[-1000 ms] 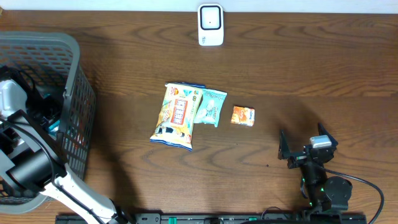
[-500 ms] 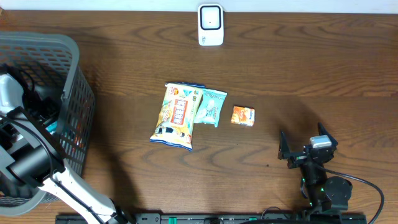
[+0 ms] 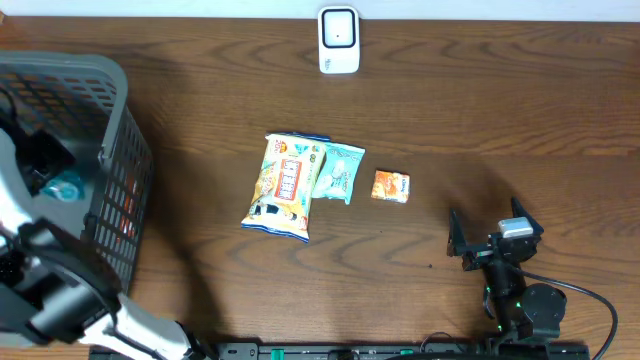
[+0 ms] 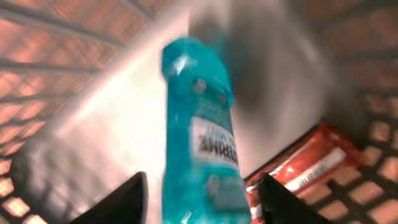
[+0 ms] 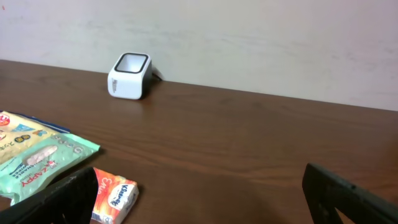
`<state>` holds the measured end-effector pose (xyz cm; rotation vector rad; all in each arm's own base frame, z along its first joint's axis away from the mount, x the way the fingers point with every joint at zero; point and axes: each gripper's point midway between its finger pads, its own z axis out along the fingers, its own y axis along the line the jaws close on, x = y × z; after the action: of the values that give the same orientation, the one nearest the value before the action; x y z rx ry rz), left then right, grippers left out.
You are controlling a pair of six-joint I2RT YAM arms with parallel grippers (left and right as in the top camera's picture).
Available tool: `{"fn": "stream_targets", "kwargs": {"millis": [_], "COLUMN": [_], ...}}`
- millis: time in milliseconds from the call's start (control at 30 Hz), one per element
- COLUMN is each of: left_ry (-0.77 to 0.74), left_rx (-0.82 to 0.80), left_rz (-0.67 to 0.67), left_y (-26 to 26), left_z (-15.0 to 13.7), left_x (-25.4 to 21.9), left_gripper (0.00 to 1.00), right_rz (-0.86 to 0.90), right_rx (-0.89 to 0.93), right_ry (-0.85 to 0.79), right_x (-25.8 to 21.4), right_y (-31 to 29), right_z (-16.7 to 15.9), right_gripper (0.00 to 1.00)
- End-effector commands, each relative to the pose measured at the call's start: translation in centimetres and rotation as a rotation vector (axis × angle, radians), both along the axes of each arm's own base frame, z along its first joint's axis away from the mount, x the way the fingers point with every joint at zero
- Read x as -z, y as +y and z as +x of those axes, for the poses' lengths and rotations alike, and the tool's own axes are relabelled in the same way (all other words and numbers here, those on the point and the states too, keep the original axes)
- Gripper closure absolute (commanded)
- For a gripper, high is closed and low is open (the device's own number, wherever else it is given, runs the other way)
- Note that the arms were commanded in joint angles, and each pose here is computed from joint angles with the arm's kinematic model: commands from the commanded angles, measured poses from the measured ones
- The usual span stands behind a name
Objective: Scan the item barcode
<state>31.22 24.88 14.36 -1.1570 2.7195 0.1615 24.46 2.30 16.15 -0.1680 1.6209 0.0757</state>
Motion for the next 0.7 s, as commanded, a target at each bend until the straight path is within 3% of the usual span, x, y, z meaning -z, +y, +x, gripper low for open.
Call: {"fn": "stream_targets", "kwargs": {"millis": [0, 267, 433, 667], "left_ry": [-0.106, -0.189, -0.106, 0.067], "left_rx": [-0.016, -0.042, -0.157, -0.125], "left_rz": [0.093, 0.144, 0.047, -0.057], "left_y": [0.5, 0.4, -1.1, -3.1], "left_z": [0.1, -0.1, -2.0, -4.7], "left_x": [-4.8, -7.8, -5.5, -0.5], "left_gripper": [0.49, 0.47, 0.21, 0.12], "right_rz": [-0.002, -0.002, -0.003, -0.002], "right_rx": [-0.005, -0.005, -0.005, -0.005], "right_ry": [-0.001, -0.001, -0.001, -0.001], "right_x": [0.1, 0.1, 0.1, 0.1], "right_y": [0.1, 0.1, 0.1, 0.1], "right_z": [0.0, 0.0, 0.0, 0.0], "right_gripper": [0.01, 0.01, 0.01, 0.01]}}
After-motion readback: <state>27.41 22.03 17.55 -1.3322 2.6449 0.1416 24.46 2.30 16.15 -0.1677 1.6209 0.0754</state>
